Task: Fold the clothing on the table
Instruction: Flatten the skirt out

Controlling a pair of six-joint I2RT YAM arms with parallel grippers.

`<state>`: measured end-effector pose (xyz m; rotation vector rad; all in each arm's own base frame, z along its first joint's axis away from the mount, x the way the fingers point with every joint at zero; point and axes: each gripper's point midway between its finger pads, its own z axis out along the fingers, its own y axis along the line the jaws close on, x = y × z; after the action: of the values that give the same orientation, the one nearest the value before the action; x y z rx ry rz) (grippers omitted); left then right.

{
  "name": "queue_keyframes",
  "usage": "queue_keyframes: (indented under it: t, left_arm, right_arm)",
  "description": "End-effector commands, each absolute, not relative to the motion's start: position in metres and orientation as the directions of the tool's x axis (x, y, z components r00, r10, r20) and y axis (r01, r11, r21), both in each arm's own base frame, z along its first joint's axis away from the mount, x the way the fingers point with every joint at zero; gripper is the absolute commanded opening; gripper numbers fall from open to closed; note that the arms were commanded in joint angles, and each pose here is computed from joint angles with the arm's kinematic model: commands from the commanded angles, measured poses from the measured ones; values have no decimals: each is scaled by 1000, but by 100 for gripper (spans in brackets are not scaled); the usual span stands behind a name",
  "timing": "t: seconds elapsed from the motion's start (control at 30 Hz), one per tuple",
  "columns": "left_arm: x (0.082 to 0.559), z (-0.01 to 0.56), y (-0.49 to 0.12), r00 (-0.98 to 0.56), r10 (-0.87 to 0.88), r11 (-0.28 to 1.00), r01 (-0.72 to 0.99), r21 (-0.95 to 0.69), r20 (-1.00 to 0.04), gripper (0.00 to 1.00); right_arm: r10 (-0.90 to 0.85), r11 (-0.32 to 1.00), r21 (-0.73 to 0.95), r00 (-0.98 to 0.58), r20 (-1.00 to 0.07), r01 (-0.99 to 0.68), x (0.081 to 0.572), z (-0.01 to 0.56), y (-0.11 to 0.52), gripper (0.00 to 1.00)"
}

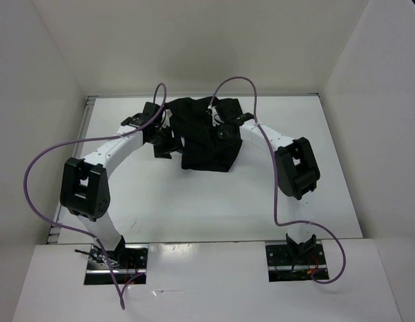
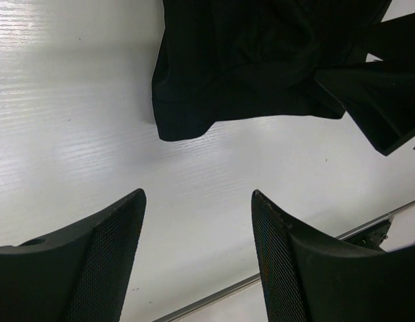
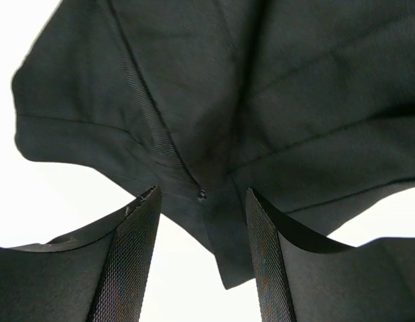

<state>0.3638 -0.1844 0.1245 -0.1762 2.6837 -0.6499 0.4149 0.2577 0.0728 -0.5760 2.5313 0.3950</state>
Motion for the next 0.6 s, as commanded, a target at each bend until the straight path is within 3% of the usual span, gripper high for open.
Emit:
queue_keyframes:
  t: [0.0,0.37,0.47,0.5,0.57]
  left_arm:
    - [362,134,-185,-912,-219,879,-30,-476,-346,71]
    - [365,133,-174,-912,-218,882,-31,-471,-348,71]
    - [365,134,-173,-914,-213,876,-22,-481,-346,71]
    - [365,134,-173,-914,-213,876,-22,-481,-346,71]
    - [365,134,-173,-914,-213,876,-22,-481,-346,71]
  right_arm:
    - [-367,832,137,-719,-591,-538,423,85,280,59]
    - [-394,826,97,-693,-604,-555,443,63,291,59]
    - [-414,823,62,-672,-614,-565,449,58,294,49]
    - [-409,830,46,-662,-628,-556,455,64,293,34]
    - [-419,829,38,-665,-619,-558,453,66,296,15]
